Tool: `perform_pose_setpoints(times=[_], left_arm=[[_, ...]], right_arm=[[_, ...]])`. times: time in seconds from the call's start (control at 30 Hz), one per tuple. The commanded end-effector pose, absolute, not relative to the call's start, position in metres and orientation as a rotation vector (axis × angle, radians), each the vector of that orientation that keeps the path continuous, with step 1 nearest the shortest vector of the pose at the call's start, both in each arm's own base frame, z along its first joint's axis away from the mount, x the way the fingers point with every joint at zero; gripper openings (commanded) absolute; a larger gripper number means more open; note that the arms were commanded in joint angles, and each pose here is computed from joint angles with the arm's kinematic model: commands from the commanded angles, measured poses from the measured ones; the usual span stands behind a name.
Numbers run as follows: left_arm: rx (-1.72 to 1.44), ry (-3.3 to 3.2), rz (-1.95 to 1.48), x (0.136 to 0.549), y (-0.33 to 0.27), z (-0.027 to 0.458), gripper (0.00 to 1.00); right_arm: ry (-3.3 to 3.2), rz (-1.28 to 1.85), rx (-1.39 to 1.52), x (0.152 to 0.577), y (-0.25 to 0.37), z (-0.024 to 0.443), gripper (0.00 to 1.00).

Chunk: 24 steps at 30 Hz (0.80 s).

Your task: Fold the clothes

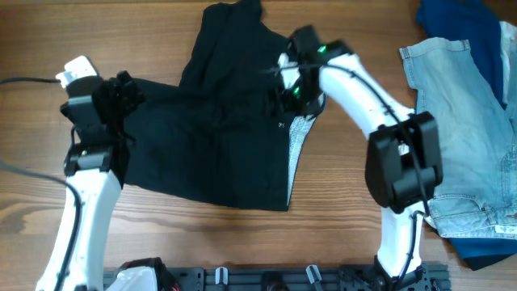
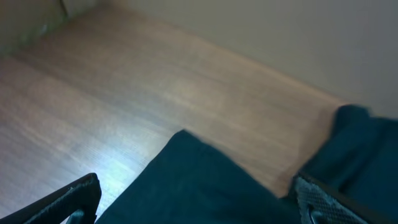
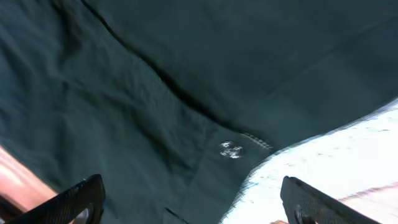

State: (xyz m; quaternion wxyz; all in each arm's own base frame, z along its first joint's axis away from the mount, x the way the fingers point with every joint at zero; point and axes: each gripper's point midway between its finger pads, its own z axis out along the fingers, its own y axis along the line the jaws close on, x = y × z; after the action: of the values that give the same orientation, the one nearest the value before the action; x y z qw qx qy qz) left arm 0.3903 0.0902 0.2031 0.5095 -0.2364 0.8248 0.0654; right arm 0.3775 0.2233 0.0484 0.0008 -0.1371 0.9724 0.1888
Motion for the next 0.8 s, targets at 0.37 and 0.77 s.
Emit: perform_pose_setpoints(times=[0.37,0.77], left_arm=[[-0.51,1.986,0.066,0.39,0.075,0.215,1.0],[-0.453,2.03,-0.038,0.394,0.058,0.207,1.0]], right_arm=[[3.273,0.314,-0.291,0.317,0.188,-0.016,0.94],[3.308,0.005,0.056,0.333,0.076,-0.031,0.96]])
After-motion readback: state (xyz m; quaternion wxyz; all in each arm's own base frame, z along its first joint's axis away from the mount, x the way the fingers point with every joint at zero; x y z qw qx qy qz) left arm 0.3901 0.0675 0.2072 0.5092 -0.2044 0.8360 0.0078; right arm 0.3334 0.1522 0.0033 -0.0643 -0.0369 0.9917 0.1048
